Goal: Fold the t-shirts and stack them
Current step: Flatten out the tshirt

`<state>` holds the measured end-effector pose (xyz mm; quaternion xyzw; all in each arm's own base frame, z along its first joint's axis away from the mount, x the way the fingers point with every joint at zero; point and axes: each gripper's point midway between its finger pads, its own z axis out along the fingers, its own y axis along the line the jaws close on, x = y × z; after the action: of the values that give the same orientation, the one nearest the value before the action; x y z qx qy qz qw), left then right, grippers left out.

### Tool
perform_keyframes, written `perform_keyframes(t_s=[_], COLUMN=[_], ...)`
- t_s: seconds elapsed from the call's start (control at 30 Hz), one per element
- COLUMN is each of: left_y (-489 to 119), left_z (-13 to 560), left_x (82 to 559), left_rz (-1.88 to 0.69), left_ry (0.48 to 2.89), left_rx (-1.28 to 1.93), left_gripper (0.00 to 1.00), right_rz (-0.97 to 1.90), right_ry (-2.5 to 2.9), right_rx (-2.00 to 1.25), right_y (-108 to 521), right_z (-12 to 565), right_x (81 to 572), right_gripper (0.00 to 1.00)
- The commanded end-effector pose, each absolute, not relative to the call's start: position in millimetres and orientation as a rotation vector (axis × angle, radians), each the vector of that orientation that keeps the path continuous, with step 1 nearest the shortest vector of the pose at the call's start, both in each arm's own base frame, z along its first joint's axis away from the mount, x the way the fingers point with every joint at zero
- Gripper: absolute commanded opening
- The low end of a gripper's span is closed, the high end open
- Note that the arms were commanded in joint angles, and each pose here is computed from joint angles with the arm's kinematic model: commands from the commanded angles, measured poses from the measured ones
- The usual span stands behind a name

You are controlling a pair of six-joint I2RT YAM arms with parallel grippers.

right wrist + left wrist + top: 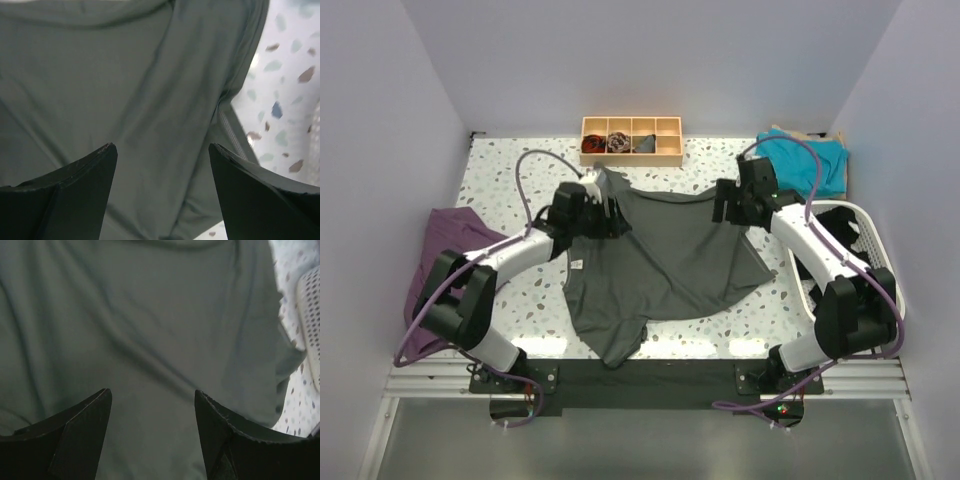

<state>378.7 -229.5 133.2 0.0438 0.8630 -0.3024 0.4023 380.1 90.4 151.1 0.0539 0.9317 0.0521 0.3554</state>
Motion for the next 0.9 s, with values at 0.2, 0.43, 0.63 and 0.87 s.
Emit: perform_keyframes(t_s=[0.2, 0.43, 0.63, 0.87], left_y=[-230, -190, -151, -124], left_z=[65, 19, -1, 1], left_x=[323, 312, 308, 326], left_rz=[-0.873, -0.576, -0.322, -0.233], left_ry=[2.323, 2.481, 2.587, 2.592], left_rx=[0.035, -0.011, -0.035, -0.066], left_gripper=[0.71, 0.70, 0.72, 0.72], right_rz=[0.214, 0.167, 0.108, 0.063], right_ry=[2.612, 2.726, 2.806, 2.920], right_rx=[0.204, 0.251, 0.271, 0.252], right_y=[104, 99, 94, 99], right_z=[91, 53, 34, 7], right_x=[313, 290, 273, 243], right_gripper=[0.78, 0.77, 0.77, 0.77])
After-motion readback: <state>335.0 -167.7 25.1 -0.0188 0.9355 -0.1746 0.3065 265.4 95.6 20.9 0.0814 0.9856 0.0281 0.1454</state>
